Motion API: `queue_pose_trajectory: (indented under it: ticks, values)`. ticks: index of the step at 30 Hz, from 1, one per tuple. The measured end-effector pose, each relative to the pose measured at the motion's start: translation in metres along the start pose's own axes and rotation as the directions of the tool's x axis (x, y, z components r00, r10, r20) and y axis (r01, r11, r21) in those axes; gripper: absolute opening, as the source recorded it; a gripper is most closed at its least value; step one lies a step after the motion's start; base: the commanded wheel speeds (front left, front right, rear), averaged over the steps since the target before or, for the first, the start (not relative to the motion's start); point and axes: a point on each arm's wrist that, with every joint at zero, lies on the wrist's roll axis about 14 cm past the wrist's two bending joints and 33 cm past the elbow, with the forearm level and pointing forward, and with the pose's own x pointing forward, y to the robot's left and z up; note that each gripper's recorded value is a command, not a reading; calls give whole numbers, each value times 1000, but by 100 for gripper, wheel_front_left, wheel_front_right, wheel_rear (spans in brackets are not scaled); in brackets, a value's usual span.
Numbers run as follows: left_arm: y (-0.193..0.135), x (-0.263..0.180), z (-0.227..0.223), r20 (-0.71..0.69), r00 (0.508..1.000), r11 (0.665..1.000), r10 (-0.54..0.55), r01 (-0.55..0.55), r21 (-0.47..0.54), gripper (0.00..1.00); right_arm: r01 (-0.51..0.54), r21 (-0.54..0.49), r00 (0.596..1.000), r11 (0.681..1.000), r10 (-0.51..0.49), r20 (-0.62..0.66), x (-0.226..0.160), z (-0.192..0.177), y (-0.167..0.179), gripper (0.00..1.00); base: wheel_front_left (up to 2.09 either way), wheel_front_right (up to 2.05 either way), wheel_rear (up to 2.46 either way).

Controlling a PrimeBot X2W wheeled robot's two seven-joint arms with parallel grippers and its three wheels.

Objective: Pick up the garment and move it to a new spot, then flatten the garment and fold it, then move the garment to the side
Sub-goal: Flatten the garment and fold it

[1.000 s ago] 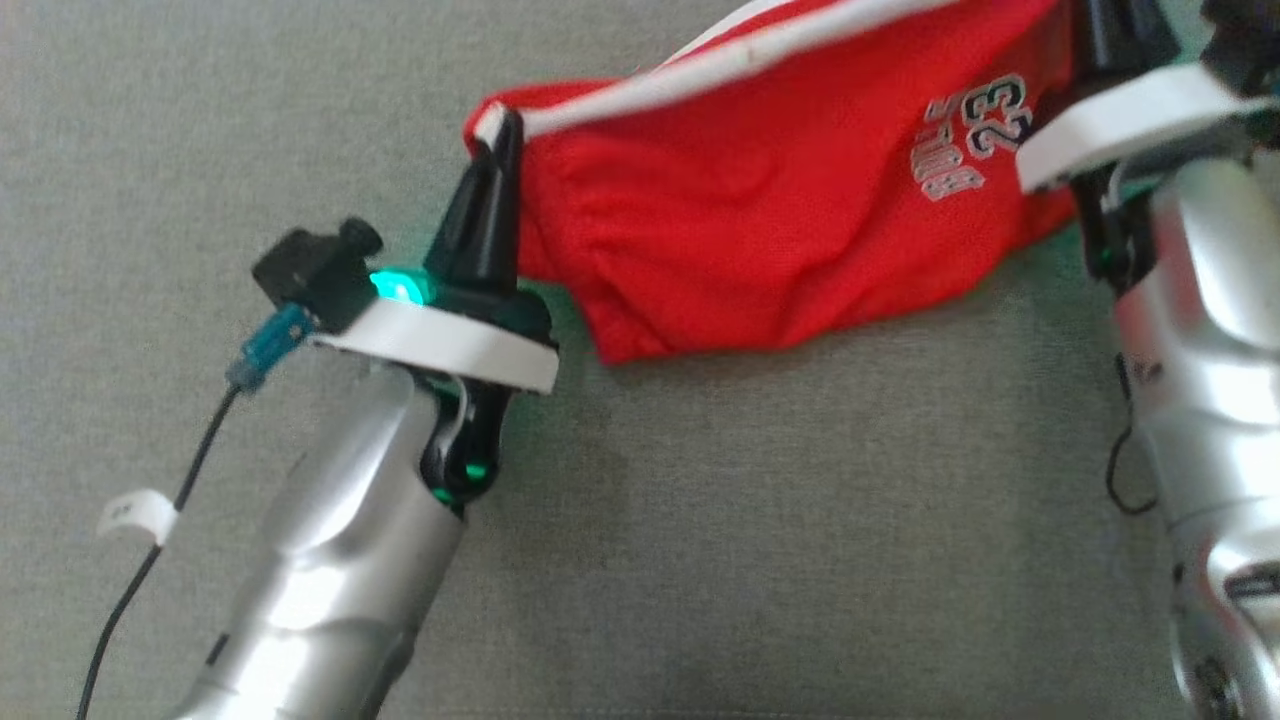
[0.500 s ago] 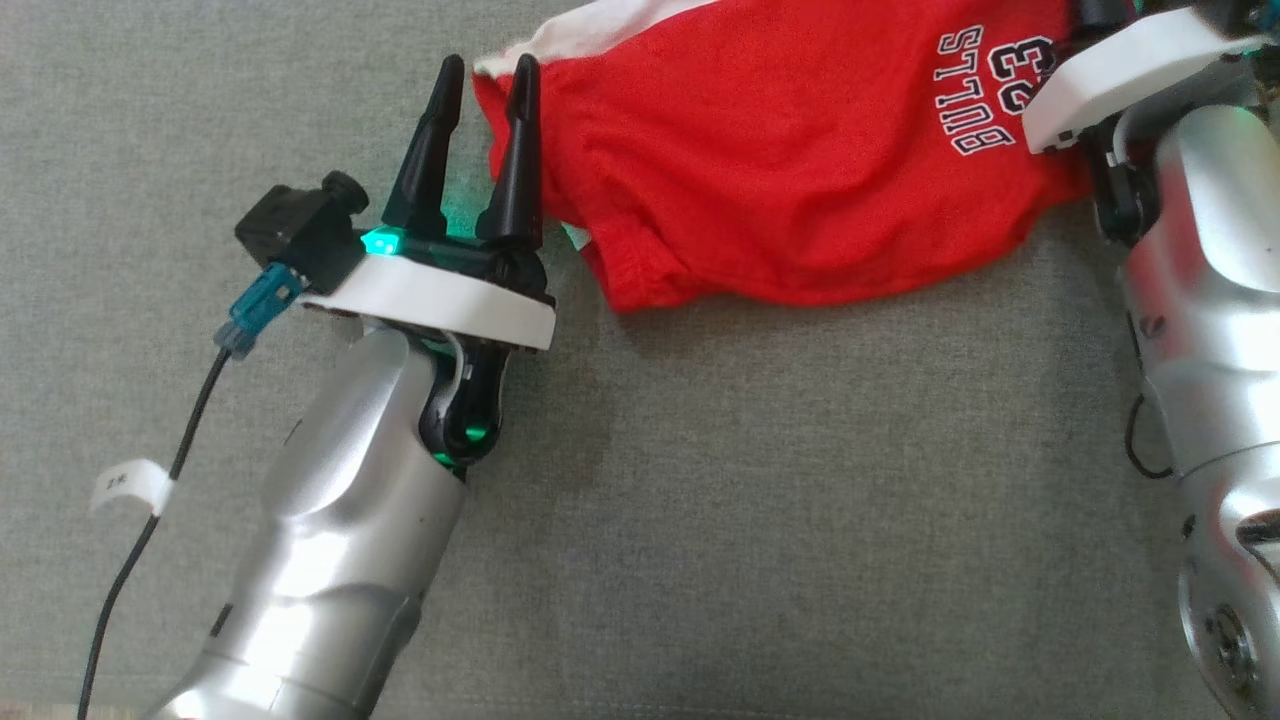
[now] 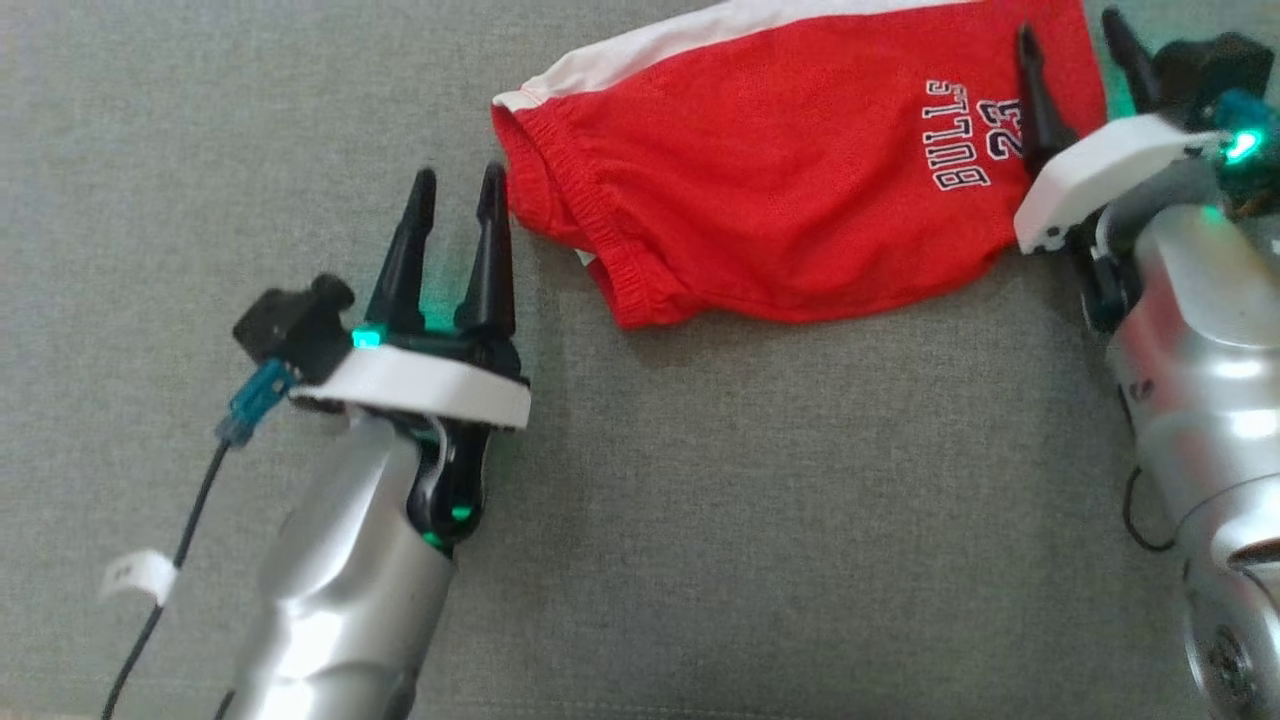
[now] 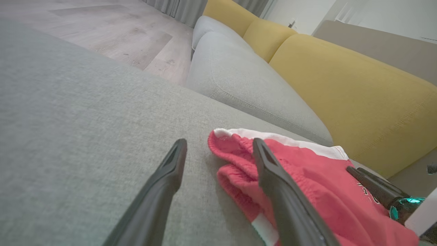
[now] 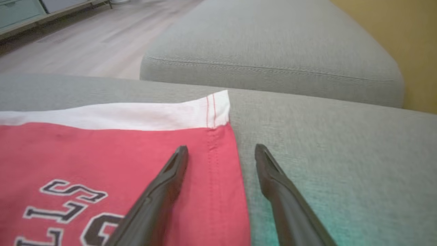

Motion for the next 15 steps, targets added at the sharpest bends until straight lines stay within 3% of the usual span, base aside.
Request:
queue_pose_trajectory:
  ticks: [5,6,7,8,15]
  values:
    - [4,-16,-2,-5,1000,1000,22,-22,11,100,-14,34,994,999,18,-105,-8,-13,10,100,0,0,0]
    - [4,-18,-1,-3,1000,1000,23,-23,16,100,-18,44,993,999,23,-118,-9,-13,13,88,0,0,0]
    - [4,-19,1,1,1000,999,26,-26,21,100,-21,57,991,998,28,-133,-10,-14,15,14,0,0,0]
    - [4,-19,1,1,1000,999,26,-26,21,100,-21,57,991,998,28,-133,-10,-14,15,0,0,0,0]
    - [5,-36,15,34,999,996,39,-42,82,100,-3,141,989,990,24,-149,-32,-14,19,0,0,0,0]
